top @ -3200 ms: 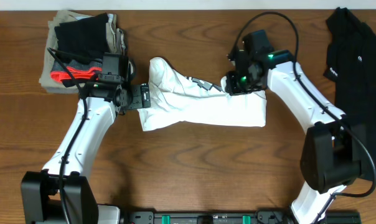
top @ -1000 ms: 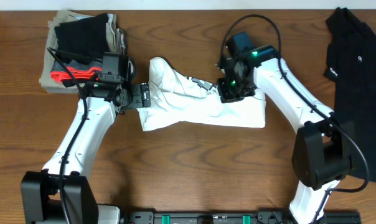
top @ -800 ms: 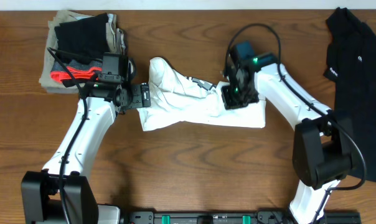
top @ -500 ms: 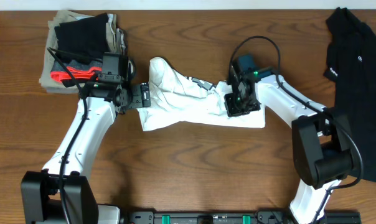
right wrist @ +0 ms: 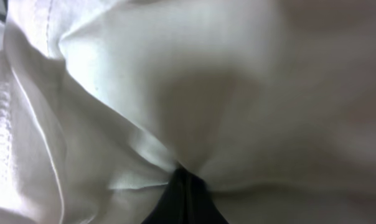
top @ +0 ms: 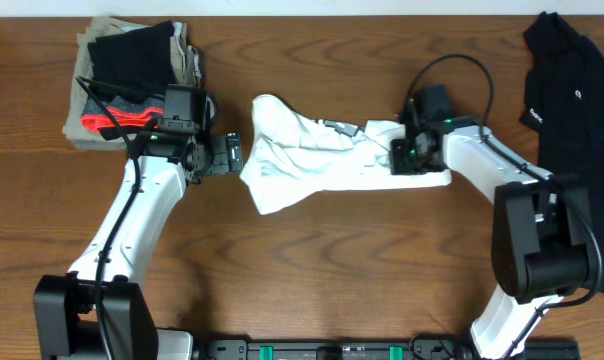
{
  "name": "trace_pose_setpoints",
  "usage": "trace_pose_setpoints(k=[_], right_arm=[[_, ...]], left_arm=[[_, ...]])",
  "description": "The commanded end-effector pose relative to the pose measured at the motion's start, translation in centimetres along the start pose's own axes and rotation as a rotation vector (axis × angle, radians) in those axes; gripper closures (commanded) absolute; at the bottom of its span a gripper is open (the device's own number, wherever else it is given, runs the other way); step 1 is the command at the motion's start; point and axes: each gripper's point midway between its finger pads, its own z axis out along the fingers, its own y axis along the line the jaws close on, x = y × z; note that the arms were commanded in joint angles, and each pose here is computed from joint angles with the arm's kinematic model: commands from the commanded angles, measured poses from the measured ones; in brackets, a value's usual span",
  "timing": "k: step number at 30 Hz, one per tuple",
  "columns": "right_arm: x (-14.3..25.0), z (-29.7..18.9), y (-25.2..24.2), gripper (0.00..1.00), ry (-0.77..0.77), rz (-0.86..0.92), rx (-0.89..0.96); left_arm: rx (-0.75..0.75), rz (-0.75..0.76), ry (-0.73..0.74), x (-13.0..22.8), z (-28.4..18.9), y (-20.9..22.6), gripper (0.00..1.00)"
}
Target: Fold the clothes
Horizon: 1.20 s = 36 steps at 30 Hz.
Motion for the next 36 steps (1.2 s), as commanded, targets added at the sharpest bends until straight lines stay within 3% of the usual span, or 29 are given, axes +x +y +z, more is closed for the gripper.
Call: trace_pose_setpoints(k=[1,4,7,9,13,15,21,27,36], right_arm=[[1.8,1.3,-2.9,0.99,0.057,-0.01,0.064],[1.5,0.8,-2.1,0.99,0.062,-0.025,0.017],[0.6,-0.8,-0.9,0.91,0.053,-0.029,-0.023],[-0.2,-2.4,-0.2,0.8,0.043,-0.038,-0.046],[-1.8,-7.2,0.9,0.37,0.006,-0.066,-0.059],[-2.3,-9.4,1.3,0.29,-0.02,-0.079,-0.061],[-3.0,-14.2,1.7,0.22,-0.111,-0.103,-0.05],[-2.2,-15.2,1.8,0.22,-0.104,-0.101,-0.049],[-1.9,-15.2,1.7,0.22,-0.09,-0.098,-0.047]], left_arm=[[0.033,-0.011,0.01,-0.1,0.2,-0.4,0.02],[0.07,-0.01,0.015,-0.1,0.4,-1.1,0.02],[0.174,0.022,0.022,-0.1,0.5,-2.9,0.02],[0.266,0.06,0.026,-0.1,0.6,-4.5,0.02],[0.339,0.069,0.04,-0.3,1.4,-5.8,0.02],[0.365,0.092,0.046,-0.6,2.1,-6.3,0.02],[0.428,0.177,0.094,-1.8,5.1,-7.7,0.02],[0.429,0.21,0.118,-3.2,7.4,-8.1,0.02],[0.61,0.322,0.177,-0.8,8.5,-10.7,0.02]])
